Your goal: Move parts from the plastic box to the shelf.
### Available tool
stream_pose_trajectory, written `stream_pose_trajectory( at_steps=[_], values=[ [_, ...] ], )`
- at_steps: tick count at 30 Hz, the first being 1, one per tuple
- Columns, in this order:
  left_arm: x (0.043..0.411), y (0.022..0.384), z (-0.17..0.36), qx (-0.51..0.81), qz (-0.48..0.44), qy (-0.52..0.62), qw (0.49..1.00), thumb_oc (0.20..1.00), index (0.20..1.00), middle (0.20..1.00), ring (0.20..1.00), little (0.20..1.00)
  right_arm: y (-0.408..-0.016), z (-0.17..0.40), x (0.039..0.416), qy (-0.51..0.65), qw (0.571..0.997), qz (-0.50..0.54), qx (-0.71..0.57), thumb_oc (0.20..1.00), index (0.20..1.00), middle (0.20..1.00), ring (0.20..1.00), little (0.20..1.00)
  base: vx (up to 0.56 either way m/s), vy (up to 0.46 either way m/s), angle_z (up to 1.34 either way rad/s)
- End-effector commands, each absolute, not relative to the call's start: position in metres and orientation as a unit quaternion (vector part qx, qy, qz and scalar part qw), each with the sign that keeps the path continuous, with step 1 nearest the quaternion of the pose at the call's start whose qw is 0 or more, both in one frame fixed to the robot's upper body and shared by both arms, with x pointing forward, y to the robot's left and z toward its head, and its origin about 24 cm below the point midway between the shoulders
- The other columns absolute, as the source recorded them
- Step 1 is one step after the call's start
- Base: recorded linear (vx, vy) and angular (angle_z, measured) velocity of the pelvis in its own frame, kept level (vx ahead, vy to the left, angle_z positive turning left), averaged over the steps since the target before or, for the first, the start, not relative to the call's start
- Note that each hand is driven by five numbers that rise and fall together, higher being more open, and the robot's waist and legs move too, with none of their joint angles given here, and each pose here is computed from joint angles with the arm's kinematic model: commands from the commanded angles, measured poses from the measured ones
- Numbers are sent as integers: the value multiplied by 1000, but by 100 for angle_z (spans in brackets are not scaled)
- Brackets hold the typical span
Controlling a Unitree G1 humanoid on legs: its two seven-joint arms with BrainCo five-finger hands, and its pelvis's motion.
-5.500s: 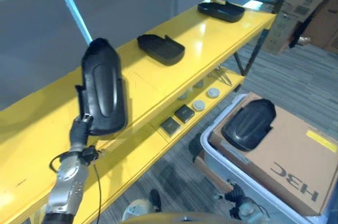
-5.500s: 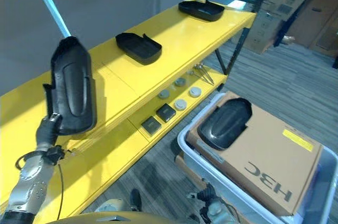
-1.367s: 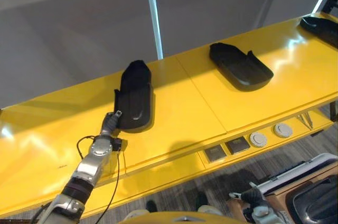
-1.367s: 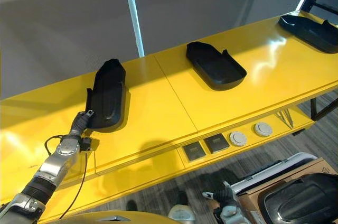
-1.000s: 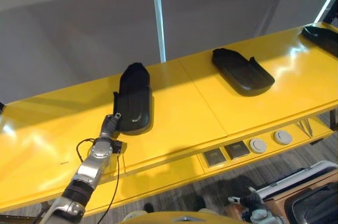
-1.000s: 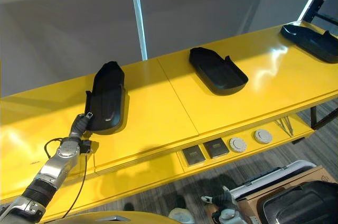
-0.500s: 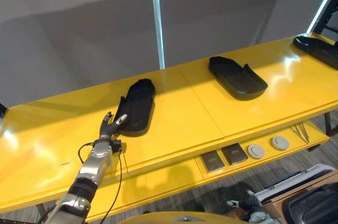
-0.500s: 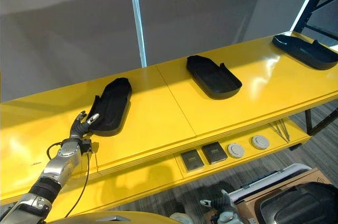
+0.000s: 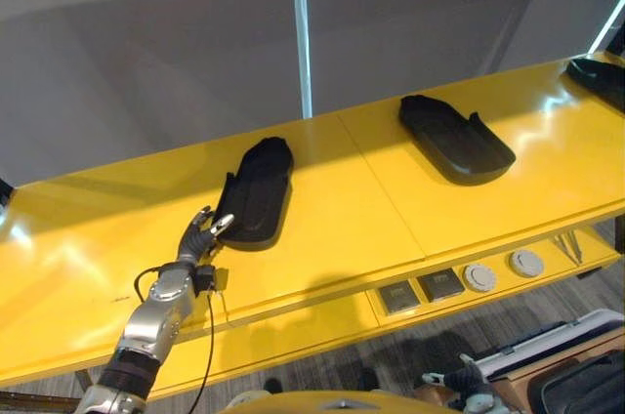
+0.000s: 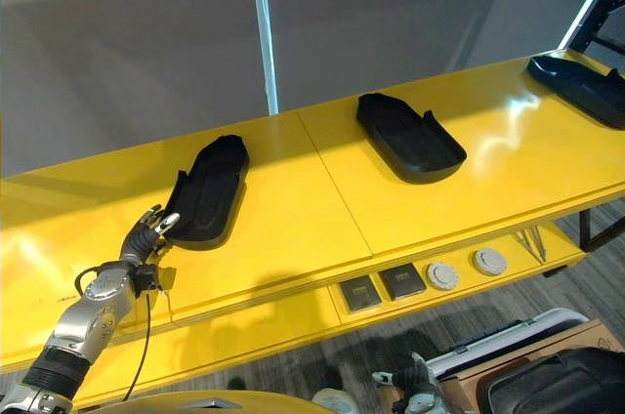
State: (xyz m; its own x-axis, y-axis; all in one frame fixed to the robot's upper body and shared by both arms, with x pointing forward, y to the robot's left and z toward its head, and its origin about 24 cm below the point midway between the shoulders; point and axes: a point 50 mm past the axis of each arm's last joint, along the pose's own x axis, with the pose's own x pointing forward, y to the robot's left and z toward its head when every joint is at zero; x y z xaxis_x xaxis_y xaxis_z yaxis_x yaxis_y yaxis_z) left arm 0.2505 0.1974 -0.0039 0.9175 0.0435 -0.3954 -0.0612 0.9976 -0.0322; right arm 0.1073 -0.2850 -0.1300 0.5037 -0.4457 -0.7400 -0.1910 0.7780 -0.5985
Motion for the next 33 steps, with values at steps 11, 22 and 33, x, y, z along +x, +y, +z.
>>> stream_pose_trajectory(
  at_steps=[11, 22, 33],
  values=[
    [240, 183, -11, 3, -103, 254, 962, 1000, 1000, 1000, 1000, 1000, -265, -119, 151, 429, 833, -4, -349, 1000, 1000, 1000, 1000, 1000, 0, 0, 0],
    [250, 164, -9, -1, -157, 246, 957, 1000, 1000, 1000, 1000, 1000, -264, -117, 158, 422, 833, 6, -357, 1000, 1000, 1000, 1000, 1000, 0, 0, 0],
    [251, 126, -4, 18, -327, 255, 910, 1000, 1000, 1000, 1000, 1000, -262, -117, 160, 416, 829, 23, -372, 1000, 1000, 1000, 1000, 1000, 3, 3, -2]
  ],
)
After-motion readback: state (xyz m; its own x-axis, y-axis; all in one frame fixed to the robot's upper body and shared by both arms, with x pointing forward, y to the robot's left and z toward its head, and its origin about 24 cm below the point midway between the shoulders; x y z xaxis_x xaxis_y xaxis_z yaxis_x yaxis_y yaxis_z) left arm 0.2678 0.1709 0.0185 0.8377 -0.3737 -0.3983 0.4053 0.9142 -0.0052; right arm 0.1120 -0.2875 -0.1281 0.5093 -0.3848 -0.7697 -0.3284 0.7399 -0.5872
